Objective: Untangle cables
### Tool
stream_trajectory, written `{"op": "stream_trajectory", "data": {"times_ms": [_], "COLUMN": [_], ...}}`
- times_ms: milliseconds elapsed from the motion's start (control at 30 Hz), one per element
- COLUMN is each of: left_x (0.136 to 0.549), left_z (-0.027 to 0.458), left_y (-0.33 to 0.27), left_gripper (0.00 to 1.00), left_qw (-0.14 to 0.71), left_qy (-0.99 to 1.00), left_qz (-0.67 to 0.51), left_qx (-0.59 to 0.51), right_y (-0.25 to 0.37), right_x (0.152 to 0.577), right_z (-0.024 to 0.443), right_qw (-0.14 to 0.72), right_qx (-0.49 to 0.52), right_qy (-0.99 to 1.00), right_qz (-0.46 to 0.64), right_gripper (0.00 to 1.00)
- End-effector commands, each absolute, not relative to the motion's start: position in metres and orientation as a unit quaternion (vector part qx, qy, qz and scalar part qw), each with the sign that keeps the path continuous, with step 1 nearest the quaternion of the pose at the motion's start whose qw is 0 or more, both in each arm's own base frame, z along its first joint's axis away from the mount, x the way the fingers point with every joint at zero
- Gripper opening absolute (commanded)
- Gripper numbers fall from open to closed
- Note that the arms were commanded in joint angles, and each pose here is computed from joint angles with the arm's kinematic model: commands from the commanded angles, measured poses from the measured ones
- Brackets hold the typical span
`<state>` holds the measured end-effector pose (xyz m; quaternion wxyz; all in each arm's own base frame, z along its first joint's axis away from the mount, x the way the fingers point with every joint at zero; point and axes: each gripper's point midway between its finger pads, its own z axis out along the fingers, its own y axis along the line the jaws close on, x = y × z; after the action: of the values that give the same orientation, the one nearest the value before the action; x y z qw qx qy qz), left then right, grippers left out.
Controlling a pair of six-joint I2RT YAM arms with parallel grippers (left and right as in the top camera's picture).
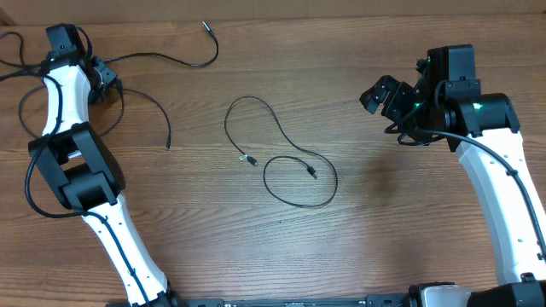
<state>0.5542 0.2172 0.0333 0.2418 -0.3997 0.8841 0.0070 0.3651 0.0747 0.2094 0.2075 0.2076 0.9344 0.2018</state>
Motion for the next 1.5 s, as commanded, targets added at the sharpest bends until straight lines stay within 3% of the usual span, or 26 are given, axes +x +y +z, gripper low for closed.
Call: {"op": "stream_trajectory", "data": {"times_ms": [0,367,400,533,567,867,1167,1200,1267,1400,1467], "left_x": [0.562,0.555,0.554,0.546,0.541,0.501,0.457,0.454,0.452,0.465,0.472], "left_z": [0.036,0.009,0.01,0.008,0.008,0.025,0.034,0.035,0.038,0.059,0.077], "left_y": [0.223,0.227,0.229,0.234,0.237,0.267,0.306,0.31,0.315,0.321,0.319], "left_gripper": [0.47,0.44,0.4,0.06,0.04,0.04,0.04,0.14,0.5,0.7,0.72], "left_qw": [0.257,0.235,0.235,0.222,0.218,0.18,0.147,0.145,0.145,0.164,0.175], "left_qy": [0.876,0.88,0.879,0.888,0.886,0.85,0.789,0.789,0.792,0.825,0.834], "left_qz": [0.013,0.032,0.039,0.068,0.08,0.168,0.165,0.166,0.168,0.176,0.177], "left_qx": [-0.408,-0.412,-0.414,-0.397,-0.401,-0.466,-0.573,-0.573,-0.568,-0.511,-0.492], "right_y": [0.075,0.075,0.075,0.075,0.075,0.075,0.075,0.075,0.075,0.075,0.075], "right_x": [0.367,0.367,0.367,0.367,0.367,0.367,0.367,0.367,0.367,0.367,0.367], "right_z": [0.215,0.215,0.215,0.215,0.215,0.215,0.215,0.215,0.215,0.215,0.215], "right_qw": [0.217,0.217,0.217,0.217,0.217,0.217,0.217,0.217,0.217,0.217,0.217], "right_qx": [0.205,0.204,0.204,0.205,0.204,0.204,0.204,0.204,0.204,0.205,0.204], "right_qy": [0.933,0.933,0.933,0.933,0.933,0.933,0.933,0.933,0.933,0.933,0.933], "right_qz": [0.202,0.202,0.202,0.202,0.202,0.202,0.202,0.202,0.202,0.202,0.202], "right_gripper": [1.0,1.0,1.0,1.0,1.0,1.0,1.0,1.0,1.0,1.0,1.0]}}
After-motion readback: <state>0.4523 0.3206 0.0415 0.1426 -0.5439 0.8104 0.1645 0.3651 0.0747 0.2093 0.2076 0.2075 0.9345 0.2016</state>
